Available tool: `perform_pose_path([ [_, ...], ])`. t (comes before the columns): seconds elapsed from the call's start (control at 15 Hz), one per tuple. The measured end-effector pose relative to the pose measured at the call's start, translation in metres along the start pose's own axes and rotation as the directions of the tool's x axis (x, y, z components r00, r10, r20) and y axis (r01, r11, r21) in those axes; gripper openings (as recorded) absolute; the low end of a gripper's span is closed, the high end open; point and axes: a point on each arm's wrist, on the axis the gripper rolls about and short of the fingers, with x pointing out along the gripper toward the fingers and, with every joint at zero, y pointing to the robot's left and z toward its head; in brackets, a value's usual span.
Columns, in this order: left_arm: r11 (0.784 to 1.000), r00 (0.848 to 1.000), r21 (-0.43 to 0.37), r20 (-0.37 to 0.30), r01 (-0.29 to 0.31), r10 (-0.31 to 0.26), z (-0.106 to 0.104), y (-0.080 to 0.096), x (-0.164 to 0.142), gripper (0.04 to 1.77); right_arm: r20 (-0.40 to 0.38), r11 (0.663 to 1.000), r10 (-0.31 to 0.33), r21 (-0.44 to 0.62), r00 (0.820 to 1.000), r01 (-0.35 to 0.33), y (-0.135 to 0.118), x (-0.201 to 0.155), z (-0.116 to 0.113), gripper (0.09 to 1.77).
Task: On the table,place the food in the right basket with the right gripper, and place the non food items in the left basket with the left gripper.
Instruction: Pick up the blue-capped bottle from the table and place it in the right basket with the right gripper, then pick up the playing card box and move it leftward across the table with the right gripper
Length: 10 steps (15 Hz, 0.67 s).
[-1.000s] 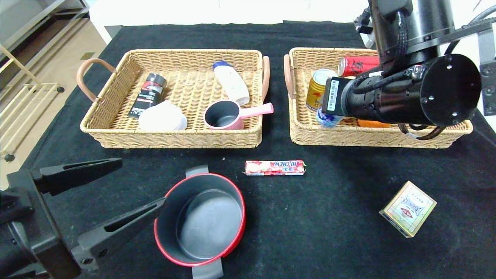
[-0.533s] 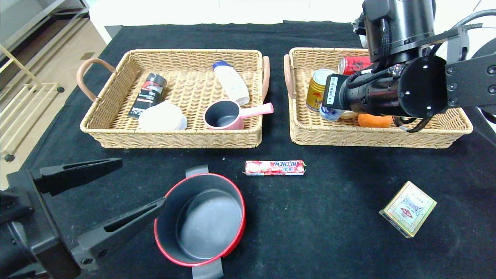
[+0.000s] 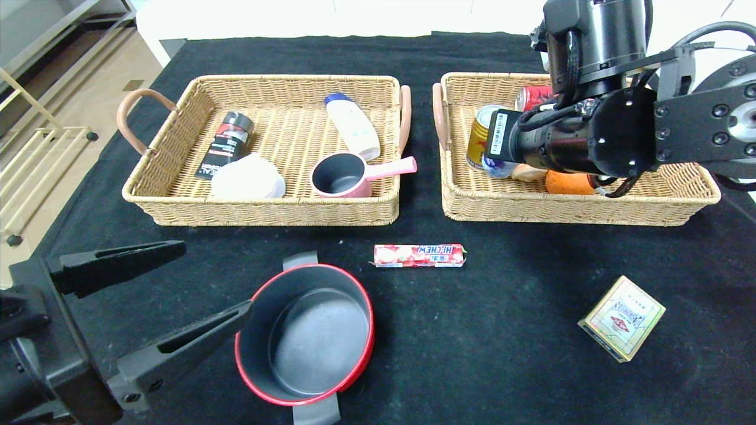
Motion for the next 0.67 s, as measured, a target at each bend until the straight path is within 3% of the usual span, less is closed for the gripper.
perform_pose_path([
  [0.07, 1.0, 1.0, 0.0, 0.0, 0.0, 0.0, 0.0, 0.0, 0.0, 1.72, -0.003, 1.0, -0.001, -0.002, 1.0, 0.001, 0.0002, 0.001, -0.0009, 0.89],
  [0.4, 1.0, 1.0, 0.0, -0.003, 0.001, -0.001, -0.0005, -0.0001, 0.0001, 1.72, -0.008, 1.0, -0.002, -0.004, 1.0, 0.002, 0.0005, 0.0022, -0.0022, 1.27],
  [0.67, 1.0, 1.0, -0.001, -0.003, 0.001, -0.001, -0.0006, -0.0001, 0.0001, 1.72, -0.014, 1.0, -0.002, -0.006, 1.0, 0.002, 0.0009, 0.0017, -0.0032, 1.44],
])
